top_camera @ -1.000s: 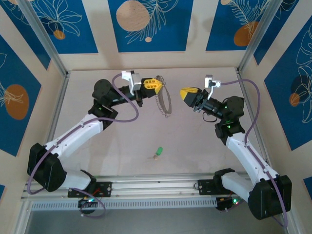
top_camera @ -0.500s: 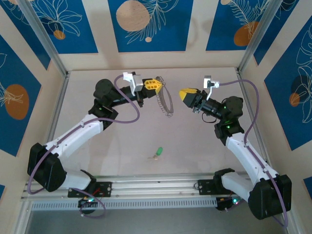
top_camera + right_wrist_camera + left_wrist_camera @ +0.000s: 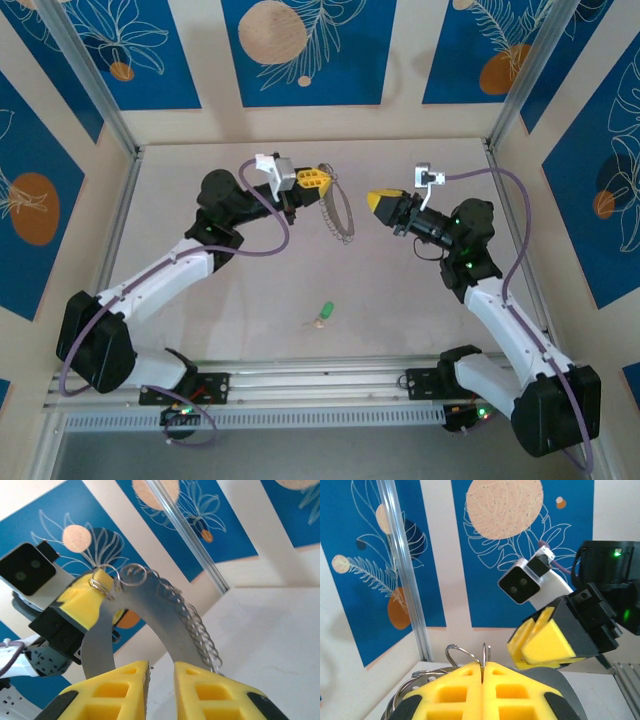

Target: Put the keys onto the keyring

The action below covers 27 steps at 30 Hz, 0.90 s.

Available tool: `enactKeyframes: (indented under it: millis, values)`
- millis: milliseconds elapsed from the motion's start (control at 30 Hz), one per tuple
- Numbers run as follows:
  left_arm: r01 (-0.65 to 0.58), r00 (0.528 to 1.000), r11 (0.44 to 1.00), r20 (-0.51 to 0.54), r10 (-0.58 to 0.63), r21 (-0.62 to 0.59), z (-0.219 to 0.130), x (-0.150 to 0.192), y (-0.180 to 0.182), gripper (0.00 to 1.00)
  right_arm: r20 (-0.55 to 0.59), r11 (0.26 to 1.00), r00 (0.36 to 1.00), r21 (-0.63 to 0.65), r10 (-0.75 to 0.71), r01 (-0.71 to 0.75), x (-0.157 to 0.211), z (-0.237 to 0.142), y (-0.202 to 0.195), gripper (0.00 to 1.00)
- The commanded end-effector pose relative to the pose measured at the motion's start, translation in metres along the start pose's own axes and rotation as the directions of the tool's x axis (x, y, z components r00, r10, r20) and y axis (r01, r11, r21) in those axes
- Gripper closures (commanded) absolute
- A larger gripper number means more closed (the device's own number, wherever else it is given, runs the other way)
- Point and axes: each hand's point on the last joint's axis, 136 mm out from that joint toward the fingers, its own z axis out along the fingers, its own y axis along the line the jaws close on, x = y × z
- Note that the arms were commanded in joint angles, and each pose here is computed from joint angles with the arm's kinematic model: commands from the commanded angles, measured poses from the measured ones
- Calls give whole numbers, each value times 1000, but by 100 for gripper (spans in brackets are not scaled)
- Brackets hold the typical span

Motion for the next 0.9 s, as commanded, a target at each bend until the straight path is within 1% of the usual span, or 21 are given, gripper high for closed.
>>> enactKeyframes:
  millis: [0, 167, 333, 433, 600, 733, 867]
  values:
    - [-37, 997, 997, 67, 42, -64, -11, -22, 7, 100, -61, 985, 991, 140, 115, -106, 37, -11, -33, 78]
    - [-13, 996, 992, 82, 23, -124, -26, -19, 20, 100, -119, 928, 950, 280, 289, -247, 93, -28, -68, 78]
    - [2, 995, 986, 101, 16, -168, -40, -20, 29, 100, -177, 864, 893, 388, 413, -322, 146, -41, -90, 79]
    - [8, 994, 983, 105, 12, -184, -46, -22, 32, 100, -246, 838, 858, 448, 451, -312, 179, -45, -95, 79]
    - [4, 993, 981, 116, 19, -193, -52, -30, 33, 100, -392, 826, 783, 500, 483, -259, 230, -42, -91, 80]
    - [-1, 993, 980, 118, 25, -200, -55, -34, 32, 100, -461, 803, 719, 550, 520, -228, 262, -38, -88, 82]
    - [-12, 993, 978, 115, 36, -206, -58, -37, 30, 100, -488, 751, 670, 640, 559, -161, 286, -31, -87, 72]
